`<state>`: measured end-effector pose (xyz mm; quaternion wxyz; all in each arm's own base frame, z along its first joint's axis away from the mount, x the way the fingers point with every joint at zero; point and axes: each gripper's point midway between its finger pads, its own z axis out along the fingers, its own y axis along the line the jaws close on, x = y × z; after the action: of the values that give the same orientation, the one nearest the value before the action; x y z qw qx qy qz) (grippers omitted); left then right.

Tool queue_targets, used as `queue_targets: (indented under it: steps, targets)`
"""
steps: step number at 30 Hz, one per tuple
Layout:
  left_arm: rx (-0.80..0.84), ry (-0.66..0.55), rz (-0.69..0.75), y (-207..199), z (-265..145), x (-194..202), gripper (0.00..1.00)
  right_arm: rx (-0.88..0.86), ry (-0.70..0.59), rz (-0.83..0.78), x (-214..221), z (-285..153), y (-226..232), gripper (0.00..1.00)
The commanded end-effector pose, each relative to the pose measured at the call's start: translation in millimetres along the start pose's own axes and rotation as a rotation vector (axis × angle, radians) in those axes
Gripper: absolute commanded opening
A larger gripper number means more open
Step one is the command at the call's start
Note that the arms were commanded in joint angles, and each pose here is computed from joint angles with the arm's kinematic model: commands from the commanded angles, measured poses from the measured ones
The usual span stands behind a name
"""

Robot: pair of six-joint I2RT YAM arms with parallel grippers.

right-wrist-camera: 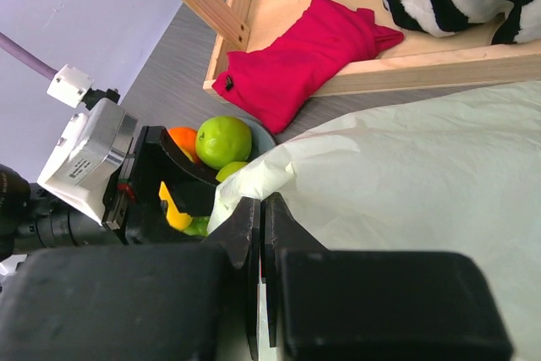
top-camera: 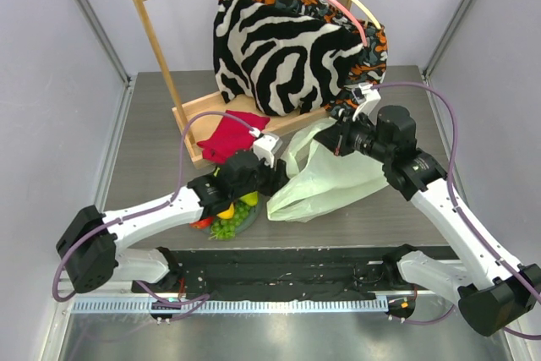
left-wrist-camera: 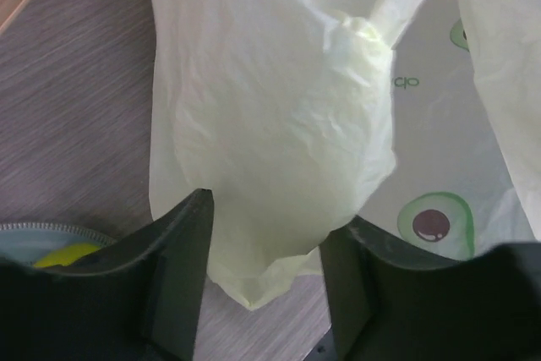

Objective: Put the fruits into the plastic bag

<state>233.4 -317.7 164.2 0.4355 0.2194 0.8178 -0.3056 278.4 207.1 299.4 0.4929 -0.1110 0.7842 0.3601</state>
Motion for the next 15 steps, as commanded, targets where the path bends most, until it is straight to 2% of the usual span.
queue_targets:
  steps: [1, 2, 4, 5, 7, 13, 14, 15]
  targets:
    - [0.039, -0.106, 0.005, -11, 10, -23, 0.49, -0.046, -0.043, -0.003, -11, 0, 9, 0.01]
    - [0.054, -0.12, 0.002, -14, 12, -26, 0.38, -0.045, -0.042, -0.002, -11, 0, 8, 0.01]
    - [0.082, -0.137, 0.004, -20, 12, -34, 0.25, -0.045, -0.037, -0.01, -10, 1, 8, 0.01]
    - [0.093, -0.15, 0.012, -23, 11, -38, 0.11, -0.044, -0.033, -0.011, -9, 2, 7, 0.01]
    - [0.107, -0.186, 0.026, -28, 5, -55, 0.0, -0.035, -0.025, -0.016, -8, 4, 4, 0.01]
    - [0.191, -0.228, 0.061, -50, -38, -94, 0.0, 0.018, 0.019, -0.03, -2, 16, -10, 0.01]
    - [0.18, -0.2, 0.061, -47, -42, -90, 0.0, 0.026, 0.016, -0.031, -3, 18, -12, 0.02]
    - [0.176, -0.197, 0.062, -46, -49, -92, 0.0, 0.029, 0.014, -0.034, -4, 21, -13, 0.11]
